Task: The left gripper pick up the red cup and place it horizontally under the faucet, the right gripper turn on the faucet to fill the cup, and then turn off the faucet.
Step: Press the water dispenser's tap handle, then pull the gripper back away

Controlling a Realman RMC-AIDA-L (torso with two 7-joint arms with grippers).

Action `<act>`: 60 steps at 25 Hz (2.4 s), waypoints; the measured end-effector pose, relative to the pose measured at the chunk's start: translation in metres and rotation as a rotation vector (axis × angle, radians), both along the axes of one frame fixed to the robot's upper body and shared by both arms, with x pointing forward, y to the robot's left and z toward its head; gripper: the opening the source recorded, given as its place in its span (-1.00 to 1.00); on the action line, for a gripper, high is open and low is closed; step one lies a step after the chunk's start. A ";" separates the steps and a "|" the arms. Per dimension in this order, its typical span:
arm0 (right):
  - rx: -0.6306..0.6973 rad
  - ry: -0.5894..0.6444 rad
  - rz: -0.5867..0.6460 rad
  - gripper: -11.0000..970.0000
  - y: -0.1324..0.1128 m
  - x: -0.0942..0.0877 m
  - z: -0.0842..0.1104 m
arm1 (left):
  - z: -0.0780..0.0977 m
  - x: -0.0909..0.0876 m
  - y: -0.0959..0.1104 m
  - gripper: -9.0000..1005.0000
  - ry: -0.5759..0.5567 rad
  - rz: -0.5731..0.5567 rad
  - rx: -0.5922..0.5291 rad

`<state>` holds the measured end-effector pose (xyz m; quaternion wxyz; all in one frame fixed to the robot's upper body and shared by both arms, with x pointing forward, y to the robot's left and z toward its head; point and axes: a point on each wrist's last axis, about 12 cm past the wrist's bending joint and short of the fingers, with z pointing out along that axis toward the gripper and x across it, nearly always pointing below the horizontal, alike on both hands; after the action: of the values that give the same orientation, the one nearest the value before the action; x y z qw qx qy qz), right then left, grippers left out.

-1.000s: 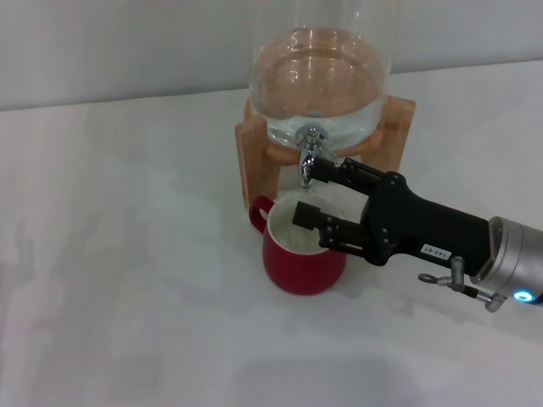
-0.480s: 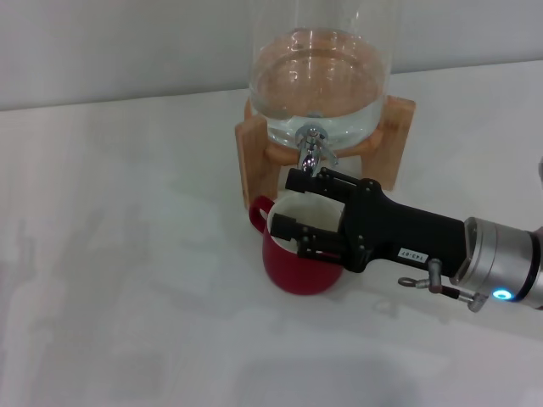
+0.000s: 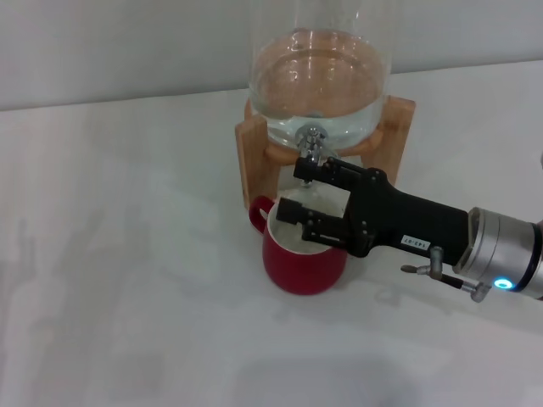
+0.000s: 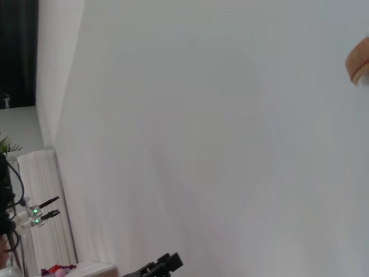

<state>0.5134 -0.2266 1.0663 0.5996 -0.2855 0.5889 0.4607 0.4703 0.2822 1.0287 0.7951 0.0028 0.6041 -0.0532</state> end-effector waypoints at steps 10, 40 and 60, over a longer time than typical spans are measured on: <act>-0.005 0.007 -0.029 0.55 -0.004 0.001 -0.001 | 0.000 0.000 0.000 -0.03 0.000 -0.001 0.000; -0.014 -0.016 -0.080 0.56 -0.012 0.009 0.003 | 0.000 0.000 -0.001 -0.03 -0.001 -0.005 0.001; -0.023 -0.047 -0.129 0.56 -0.019 0.014 0.005 | 0.000 0.000 -0.002 -0.03 0.001 -0.013 0.003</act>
<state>0.5272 -0.2453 1.0714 0.6384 -0.2646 0.5970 0.4076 0.4702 0.2801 1.0284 0.7943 0.0080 0.6048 -0.0575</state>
